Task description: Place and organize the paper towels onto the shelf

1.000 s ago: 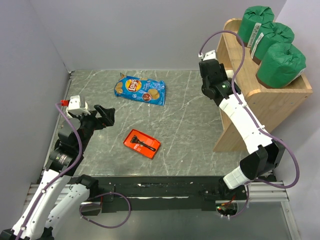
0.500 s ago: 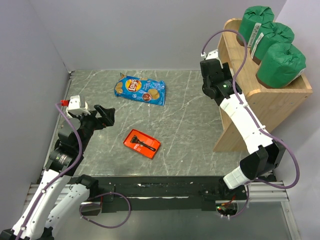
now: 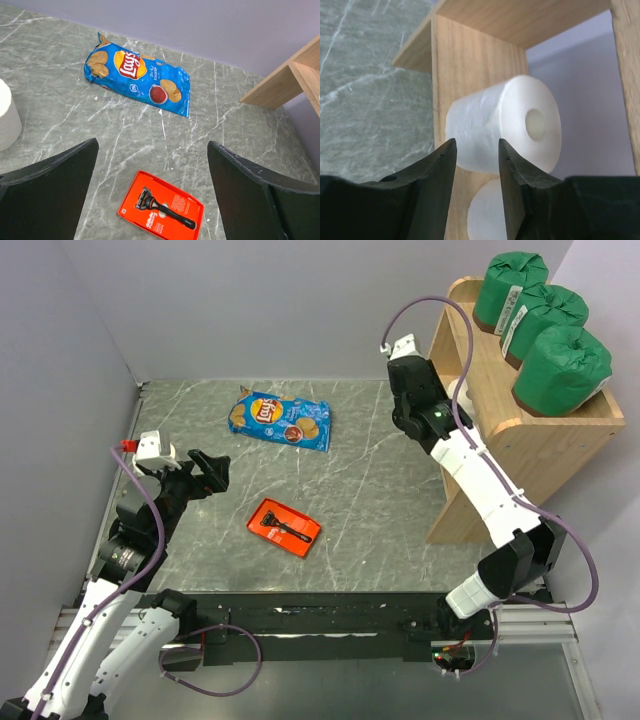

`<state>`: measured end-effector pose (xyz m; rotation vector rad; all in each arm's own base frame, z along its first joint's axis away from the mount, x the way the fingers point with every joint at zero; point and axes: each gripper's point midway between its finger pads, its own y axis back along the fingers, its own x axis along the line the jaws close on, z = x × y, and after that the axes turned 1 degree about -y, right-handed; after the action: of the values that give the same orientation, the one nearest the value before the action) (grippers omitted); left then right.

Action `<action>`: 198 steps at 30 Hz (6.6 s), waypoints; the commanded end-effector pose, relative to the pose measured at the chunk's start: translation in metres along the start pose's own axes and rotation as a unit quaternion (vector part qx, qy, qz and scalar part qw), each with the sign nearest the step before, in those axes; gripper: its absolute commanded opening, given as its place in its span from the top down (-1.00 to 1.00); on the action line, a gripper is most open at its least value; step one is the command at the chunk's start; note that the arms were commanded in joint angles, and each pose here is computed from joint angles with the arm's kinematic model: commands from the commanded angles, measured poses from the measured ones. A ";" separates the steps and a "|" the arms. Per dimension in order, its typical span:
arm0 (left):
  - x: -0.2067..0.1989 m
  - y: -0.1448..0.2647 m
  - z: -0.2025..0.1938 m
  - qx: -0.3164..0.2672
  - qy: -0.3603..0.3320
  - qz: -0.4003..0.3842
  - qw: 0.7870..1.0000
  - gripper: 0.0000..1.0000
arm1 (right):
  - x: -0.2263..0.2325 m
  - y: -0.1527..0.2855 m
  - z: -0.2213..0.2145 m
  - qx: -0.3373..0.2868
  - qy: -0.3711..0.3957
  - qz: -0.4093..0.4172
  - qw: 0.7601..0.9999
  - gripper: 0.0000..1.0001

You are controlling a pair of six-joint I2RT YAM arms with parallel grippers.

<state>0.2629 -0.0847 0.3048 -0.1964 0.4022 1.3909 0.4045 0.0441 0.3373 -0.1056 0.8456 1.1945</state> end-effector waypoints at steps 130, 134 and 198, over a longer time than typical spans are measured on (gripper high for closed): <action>-0.120 -0.201 -0.162 0.333 0.059 0.004 0.941 0.24 | 0.048 0.171 -0.024 -0.182 -0.236 0.312 0.902 -0.98; -0.153 -0.195 -0.205 0.367 0.039 -0.020 0.929 0.19 | 0.048 0.168 -0.024 -0.184 -0.242 0.305 0.903 -0.97; 0.007 -0.064 -0.008 0.071 -0.083 0.102 0.989 -0.93 | 0.295 0.038 -0.064 0.029 0.073 0.372 0.925 -0.47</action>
<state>0.3202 -0.0945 0.2736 0.1202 0.4203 1.5386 0.3505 0.2498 0.1042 0.2197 1.1752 1.9111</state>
